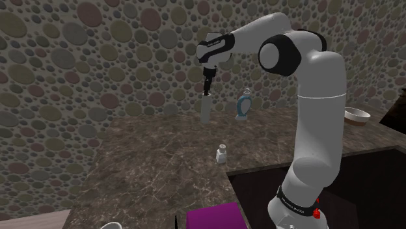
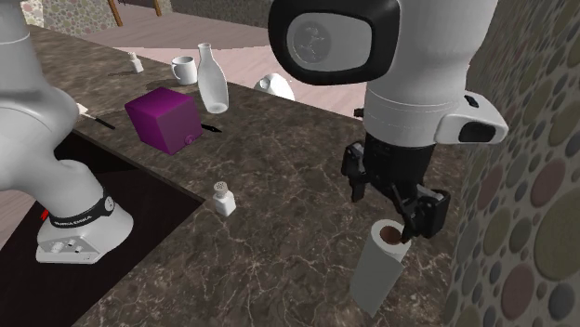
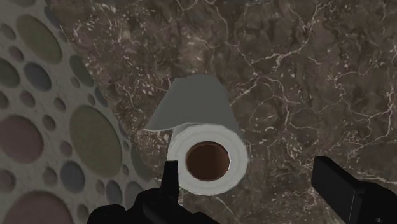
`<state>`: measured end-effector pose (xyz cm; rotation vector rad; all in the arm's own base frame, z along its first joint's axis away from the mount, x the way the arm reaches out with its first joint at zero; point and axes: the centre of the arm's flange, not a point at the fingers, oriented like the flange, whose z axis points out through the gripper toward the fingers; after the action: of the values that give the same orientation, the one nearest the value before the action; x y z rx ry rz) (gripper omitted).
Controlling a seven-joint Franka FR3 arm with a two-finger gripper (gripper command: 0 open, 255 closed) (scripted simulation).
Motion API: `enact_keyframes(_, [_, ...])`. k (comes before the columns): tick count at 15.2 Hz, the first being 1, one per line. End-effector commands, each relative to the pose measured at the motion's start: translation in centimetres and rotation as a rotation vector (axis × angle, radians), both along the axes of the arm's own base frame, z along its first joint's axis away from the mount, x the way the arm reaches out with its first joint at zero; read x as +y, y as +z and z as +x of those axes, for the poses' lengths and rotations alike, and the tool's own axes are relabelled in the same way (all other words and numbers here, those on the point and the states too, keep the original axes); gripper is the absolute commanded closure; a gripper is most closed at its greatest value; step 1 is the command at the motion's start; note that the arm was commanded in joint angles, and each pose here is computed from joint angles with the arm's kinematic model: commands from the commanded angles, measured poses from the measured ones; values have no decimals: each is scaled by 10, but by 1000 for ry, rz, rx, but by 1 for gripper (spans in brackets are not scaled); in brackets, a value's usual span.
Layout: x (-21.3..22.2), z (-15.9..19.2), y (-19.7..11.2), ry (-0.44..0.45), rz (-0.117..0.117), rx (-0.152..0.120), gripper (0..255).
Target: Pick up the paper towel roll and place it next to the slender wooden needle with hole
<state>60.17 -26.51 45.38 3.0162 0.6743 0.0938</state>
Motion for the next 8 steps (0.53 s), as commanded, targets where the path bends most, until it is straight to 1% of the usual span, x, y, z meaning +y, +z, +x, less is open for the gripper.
enact_keyframes(1, [-14,23,-9,30,8,-4,0])
enact_keyframes(2, [-15,25,-9,32,9,-4,0])
enact_keyframes(8, [-16,27,-41,32,9,-4,0])
